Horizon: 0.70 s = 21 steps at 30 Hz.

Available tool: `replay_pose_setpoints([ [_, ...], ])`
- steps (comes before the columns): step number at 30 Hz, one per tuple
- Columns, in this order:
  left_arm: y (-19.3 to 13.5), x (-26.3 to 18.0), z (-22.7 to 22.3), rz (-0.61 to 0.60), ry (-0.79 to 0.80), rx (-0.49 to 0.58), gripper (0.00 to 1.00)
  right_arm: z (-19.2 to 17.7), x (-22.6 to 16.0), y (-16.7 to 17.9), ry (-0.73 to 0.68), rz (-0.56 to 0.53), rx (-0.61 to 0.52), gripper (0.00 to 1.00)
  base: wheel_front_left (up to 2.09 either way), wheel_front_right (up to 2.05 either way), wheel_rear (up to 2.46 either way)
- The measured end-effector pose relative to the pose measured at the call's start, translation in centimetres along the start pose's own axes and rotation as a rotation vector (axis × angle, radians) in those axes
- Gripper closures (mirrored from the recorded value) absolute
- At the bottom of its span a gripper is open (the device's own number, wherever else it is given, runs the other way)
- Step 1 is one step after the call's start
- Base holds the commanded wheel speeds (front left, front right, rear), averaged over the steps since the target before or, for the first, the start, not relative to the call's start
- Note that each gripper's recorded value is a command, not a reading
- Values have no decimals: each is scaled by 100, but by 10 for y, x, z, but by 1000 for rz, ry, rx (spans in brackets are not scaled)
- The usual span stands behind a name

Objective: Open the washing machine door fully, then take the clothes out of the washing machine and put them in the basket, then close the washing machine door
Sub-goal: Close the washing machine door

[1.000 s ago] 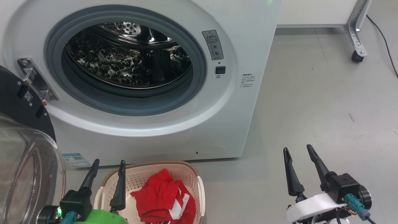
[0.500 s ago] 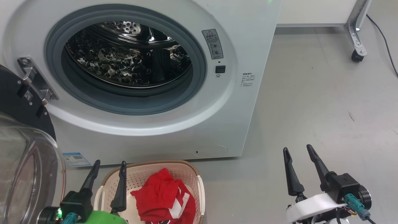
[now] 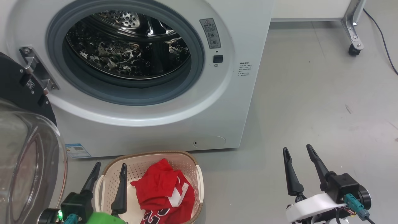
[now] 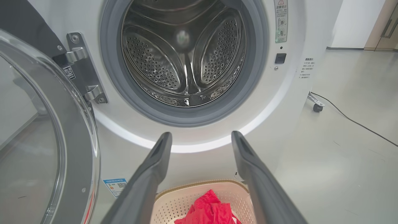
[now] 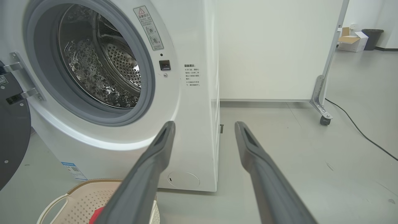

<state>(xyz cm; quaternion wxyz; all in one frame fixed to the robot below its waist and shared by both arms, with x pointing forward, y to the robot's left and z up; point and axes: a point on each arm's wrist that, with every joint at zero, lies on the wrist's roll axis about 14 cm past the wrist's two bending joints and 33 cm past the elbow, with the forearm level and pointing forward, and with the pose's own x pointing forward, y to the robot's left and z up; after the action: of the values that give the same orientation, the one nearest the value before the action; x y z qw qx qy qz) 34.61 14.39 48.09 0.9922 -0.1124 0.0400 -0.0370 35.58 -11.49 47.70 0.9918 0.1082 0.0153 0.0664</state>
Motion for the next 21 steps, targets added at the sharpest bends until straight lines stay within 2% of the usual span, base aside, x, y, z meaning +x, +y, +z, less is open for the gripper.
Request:
replay_pose_setpoints([
  [10, -3, 0, 5, -13, -15, 5, 0, 1, -1, 0, -3, -1, 5, 0, -88, 88, 0],
  [21, -4, 0, 6, -17, -16, 7, 0, 1, -2, -1, -3, -5, 7, 0, -44, 44, 0],
])
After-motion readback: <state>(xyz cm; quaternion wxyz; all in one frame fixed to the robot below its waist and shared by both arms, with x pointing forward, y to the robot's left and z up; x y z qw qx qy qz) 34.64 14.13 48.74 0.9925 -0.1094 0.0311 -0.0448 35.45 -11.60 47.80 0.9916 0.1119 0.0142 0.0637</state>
